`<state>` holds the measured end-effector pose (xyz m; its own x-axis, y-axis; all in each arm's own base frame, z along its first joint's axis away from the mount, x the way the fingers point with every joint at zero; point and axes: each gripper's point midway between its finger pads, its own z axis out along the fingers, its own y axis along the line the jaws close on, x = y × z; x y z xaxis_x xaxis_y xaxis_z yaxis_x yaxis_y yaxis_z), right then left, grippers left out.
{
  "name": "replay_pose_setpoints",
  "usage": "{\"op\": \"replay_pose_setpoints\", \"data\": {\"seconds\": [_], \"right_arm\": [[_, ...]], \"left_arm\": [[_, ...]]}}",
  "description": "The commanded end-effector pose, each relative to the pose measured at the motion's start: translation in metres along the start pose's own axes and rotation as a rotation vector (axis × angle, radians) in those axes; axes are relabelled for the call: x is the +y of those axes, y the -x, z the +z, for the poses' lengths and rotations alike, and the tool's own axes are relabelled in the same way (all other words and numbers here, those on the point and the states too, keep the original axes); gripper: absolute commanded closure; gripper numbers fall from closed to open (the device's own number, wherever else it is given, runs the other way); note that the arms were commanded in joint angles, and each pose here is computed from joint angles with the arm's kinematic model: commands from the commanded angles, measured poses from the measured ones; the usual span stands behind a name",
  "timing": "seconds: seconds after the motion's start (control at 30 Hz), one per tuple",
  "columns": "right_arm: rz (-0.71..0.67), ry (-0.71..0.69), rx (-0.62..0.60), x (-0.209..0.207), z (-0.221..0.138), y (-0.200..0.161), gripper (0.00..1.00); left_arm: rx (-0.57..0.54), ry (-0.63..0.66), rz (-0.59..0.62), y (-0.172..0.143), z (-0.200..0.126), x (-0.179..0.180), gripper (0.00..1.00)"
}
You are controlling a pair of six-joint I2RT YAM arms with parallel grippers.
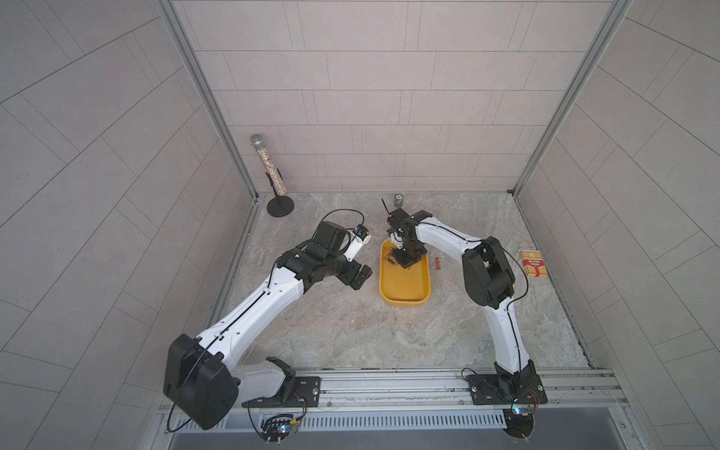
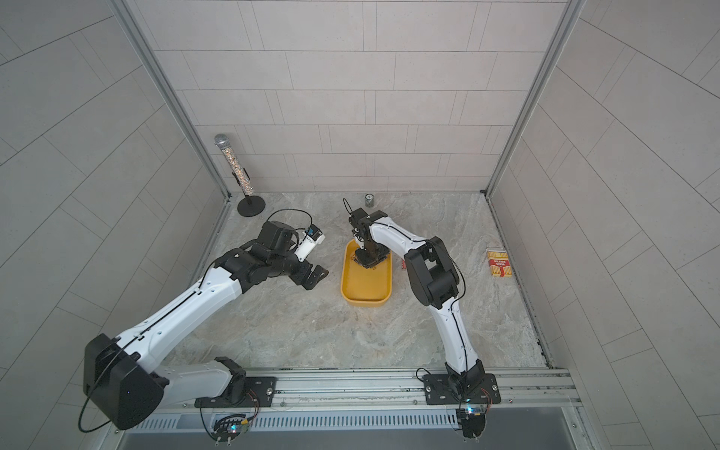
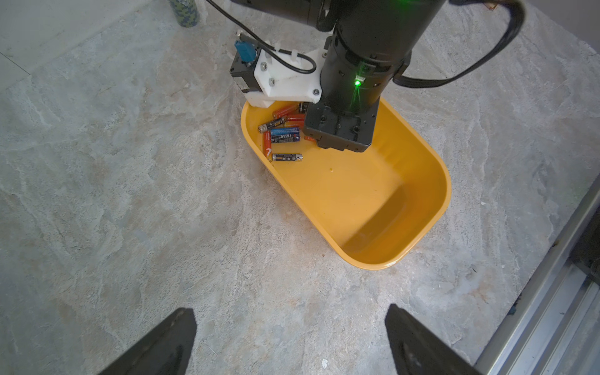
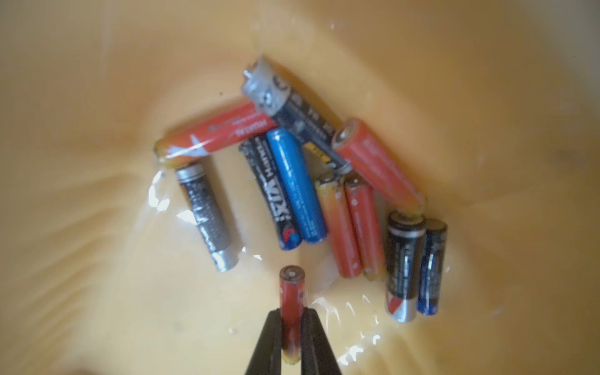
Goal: Take the batteries out of the storage box
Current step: Pick up the battery from the storage box, then place the battery at the center of the board.
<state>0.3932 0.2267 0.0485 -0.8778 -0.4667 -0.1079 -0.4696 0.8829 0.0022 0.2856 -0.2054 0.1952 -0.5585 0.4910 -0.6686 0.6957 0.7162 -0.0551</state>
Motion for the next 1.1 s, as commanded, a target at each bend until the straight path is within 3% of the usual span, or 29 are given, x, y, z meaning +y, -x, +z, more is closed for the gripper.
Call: {"op": "replay_pose_setpoints", "data": {"seconds": [0.0, 0.23, 0.33, 0.4, 0.57, 0.67, 0.8, 1.07], "right_arm": [[0.016, 0.048, -0.065, 0.01, -0.052, -0.005, 1.0], [0.031, 0.062, -0.169, 0.007, -0.107, -0.008, 1.0], [0.108, 0.061, -0.232, -0.012, -0.126, -0.008, 1.0], [0.189, 0.048, -0.254, -0.034, -0.13, -0.012, 1.0], [0.407, -0.04, -0.216, -0.097, -0.104, -0.039, 1.0], [0.47, -0.107, -0.16, -0.122, -0.083, -0.059, 1.0], [0.498, -0.148, -0.101, -0.137, -0.055, -0.071, 1.0], [0.503, -0.173, -0.024, -0.144, -0.016, -0.073, 1.0]], "left_arm": [[-0.017, -0.001, 0.004, 0.007, -0.005, -0.001, 0.0], [-0.036, -0.012, 0.002, 0.01, -0.008, -0.003, 0.0], [-0.073, -0.046, 0.002, 0.015, -0.011, -0.01, 0.0], [-0.086, -0.136, 0.015, 0.017, -0.012, -0.027, 0.0], [-0.032, -0.174, 0.095, 0.006, -0.005, -0.049, 0.0], [0.006, -0.192, 0.11, 0.001, 0.0, -0.055, 0.0], [0.003, -0.219, 0.108, 0.003, 0.0, -0.06, 0.0], [0.028, -0.155, 0.107, -0.001, 0.004, -0.048, 0.0]]}}
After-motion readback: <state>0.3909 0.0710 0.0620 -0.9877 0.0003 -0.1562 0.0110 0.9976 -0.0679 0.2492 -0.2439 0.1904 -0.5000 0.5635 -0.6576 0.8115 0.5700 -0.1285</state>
